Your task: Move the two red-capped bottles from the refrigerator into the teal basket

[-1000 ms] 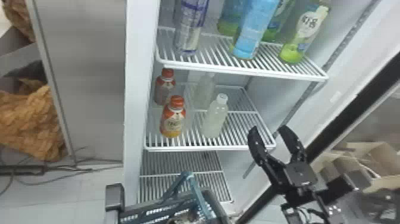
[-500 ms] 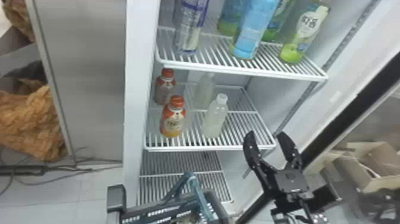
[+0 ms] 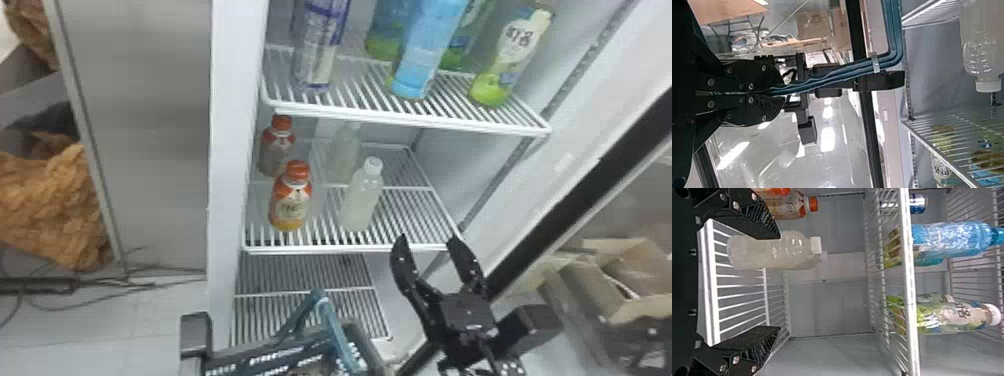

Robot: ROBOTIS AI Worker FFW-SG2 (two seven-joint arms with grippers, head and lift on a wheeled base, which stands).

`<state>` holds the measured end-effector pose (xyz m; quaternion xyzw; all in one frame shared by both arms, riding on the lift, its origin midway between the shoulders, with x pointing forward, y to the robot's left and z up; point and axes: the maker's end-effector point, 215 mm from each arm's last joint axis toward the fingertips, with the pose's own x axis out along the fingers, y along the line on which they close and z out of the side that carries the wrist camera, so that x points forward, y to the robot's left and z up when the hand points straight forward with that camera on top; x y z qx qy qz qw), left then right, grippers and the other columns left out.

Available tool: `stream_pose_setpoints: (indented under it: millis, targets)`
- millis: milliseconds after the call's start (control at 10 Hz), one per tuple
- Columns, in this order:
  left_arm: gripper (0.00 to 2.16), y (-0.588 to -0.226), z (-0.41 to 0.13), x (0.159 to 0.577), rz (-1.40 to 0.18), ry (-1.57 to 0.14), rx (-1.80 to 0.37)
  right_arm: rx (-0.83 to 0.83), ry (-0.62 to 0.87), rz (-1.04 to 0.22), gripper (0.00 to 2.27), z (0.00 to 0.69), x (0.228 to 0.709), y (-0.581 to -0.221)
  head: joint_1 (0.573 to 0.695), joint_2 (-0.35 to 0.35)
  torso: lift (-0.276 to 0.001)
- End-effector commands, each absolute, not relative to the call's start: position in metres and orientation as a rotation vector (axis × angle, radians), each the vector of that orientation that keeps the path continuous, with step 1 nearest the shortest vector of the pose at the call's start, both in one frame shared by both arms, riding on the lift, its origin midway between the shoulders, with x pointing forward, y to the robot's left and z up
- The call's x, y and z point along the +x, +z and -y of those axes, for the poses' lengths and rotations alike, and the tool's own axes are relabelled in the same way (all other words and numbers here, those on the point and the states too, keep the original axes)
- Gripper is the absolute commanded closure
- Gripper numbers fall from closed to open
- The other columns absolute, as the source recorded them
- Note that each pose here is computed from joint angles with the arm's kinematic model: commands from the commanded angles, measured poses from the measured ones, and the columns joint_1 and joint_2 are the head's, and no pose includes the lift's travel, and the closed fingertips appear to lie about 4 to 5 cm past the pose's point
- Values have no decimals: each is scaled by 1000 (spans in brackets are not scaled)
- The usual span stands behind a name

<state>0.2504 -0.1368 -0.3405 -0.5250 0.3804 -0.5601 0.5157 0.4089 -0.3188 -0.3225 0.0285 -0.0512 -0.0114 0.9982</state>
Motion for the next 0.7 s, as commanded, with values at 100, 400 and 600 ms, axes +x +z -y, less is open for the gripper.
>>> stream_pose_setpoints:
  millis: [100, 400, 600]
  targets:
    - [1116, -340, 137, 250, -913, -1346, -1265, 47, -21, 86, 214, 319, 410, -325, 695, -350, -228]
    - [1116, -339, 138, 250, -915, -1347, -1267, 47, -20, 89, 213, 318, 411, -323, 695, -350, -228]
    - [1116, -338, 138, 249, -913, -1352, -1269, 45, -18, 91, 213, 318, 410, -322, 695, -350, -228]
